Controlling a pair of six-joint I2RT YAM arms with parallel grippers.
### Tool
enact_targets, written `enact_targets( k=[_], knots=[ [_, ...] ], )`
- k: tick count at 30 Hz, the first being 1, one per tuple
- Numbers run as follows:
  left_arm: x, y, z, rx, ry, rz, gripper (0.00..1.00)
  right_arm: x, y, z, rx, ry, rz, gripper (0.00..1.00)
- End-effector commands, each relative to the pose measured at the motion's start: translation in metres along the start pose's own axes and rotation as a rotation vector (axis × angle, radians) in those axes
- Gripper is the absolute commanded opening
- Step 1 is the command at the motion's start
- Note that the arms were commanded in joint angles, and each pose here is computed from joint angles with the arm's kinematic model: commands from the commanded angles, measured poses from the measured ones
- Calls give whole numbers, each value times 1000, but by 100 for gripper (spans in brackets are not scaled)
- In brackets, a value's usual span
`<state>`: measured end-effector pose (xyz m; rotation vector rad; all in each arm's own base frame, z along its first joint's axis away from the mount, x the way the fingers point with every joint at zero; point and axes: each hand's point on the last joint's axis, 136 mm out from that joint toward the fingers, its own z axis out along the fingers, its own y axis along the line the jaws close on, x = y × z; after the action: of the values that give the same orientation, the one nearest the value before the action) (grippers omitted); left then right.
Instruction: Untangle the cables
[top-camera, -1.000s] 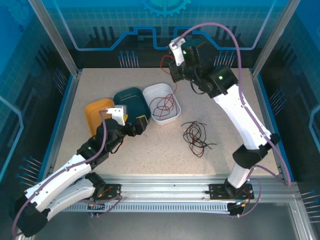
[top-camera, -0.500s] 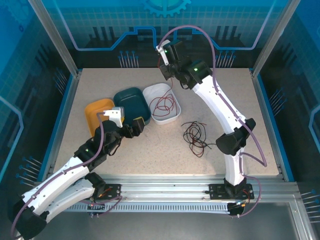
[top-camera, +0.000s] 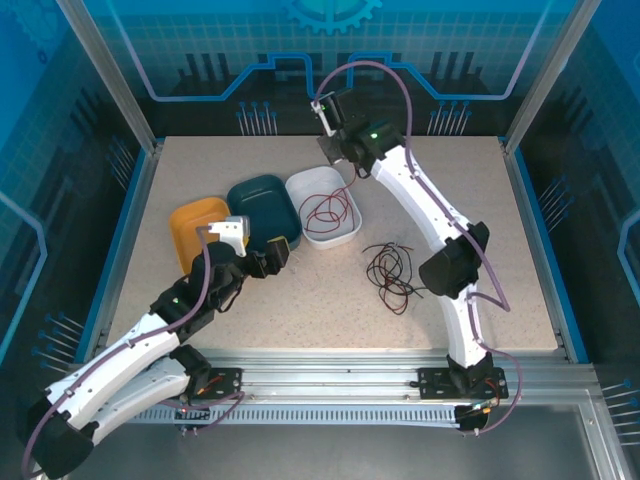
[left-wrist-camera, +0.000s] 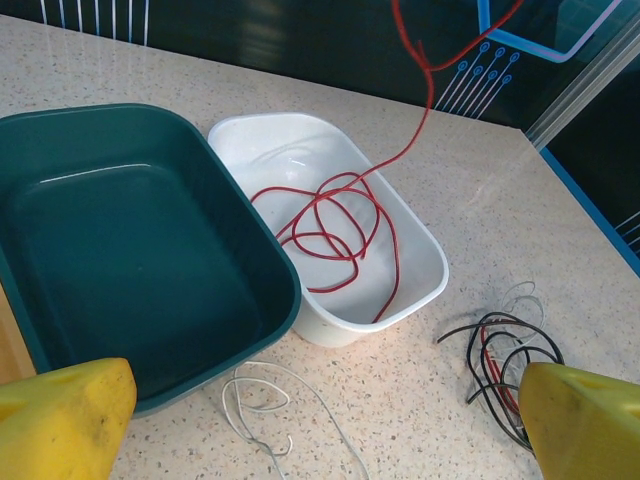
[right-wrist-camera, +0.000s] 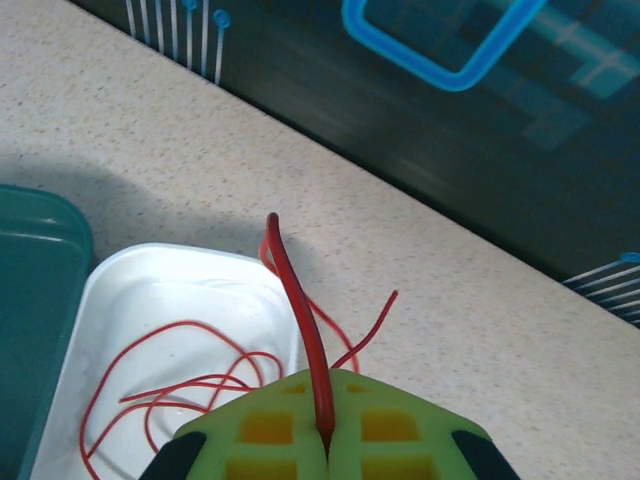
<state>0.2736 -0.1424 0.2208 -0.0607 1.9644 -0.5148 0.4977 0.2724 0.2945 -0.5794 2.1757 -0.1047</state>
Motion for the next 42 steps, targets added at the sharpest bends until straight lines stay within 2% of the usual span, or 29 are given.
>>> enact_targets(
  k=[1,6,16,25,33,42],
  knots=[
    [3,1,2,1,8,-8,99,-15,23,12,-101,-53,61,0],
    [4,1,2,0,13,-7,99,-11,57,27,-191,-43,59,0],
    [6,3,3,-4,14,-5,99,37,95,56,-310,99,32,0],
    [6,3,3,-4,15,-10,99,73,94,62,-293,187,29,0],
    [5,3,3,-2,11,-10,99,100,90,52,-301,233,42,0],
    [5,2,2,-1,16,-10,99,147,86,63,-299,360,30,0]
  ],
)
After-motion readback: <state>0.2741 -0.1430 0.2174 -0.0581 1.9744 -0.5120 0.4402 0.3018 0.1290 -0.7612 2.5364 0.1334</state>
